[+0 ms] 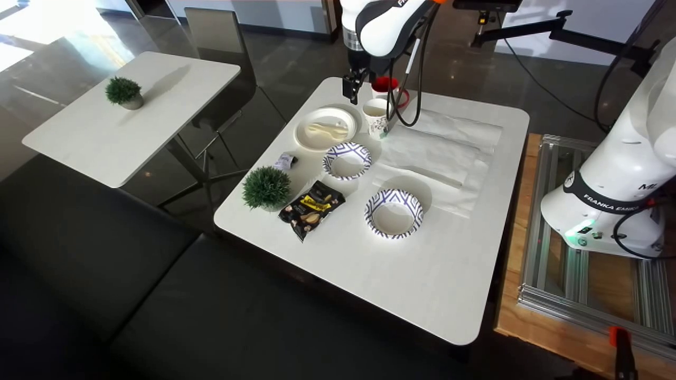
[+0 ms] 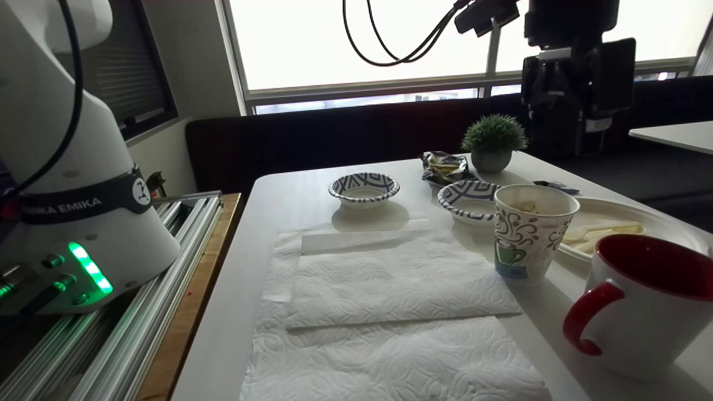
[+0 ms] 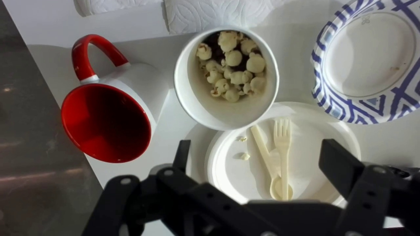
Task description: Put the white fork and spoon on the white napkin.
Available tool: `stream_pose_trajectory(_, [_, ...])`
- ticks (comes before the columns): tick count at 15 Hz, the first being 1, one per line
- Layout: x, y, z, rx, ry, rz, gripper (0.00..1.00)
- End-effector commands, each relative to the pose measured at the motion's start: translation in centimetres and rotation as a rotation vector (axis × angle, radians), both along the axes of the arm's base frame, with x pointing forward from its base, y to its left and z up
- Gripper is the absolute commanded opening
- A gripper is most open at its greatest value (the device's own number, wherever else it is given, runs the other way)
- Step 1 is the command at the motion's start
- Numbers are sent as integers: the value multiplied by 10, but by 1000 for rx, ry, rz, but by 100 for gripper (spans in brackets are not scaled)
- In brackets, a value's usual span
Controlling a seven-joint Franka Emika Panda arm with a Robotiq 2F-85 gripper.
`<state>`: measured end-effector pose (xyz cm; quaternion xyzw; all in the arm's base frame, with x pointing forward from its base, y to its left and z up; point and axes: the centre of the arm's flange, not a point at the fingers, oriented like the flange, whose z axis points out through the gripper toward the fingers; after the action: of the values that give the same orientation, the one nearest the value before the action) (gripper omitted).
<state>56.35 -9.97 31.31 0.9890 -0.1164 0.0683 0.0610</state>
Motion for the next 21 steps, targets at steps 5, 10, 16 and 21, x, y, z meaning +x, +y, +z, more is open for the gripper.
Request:
stream_pose_trajectory(5, [40, -20, -31, 37, -57, 16, 100])
stream_pose_trajectory(10, [85, -27, -59, 56, -89, 120, 100])
stream_pose_trajectory(16, [131, -8, -95, 110, -112, 177, 100])
stream_pose_trajectory(21, [152, 10, -132, 111, -103, 187, 100])
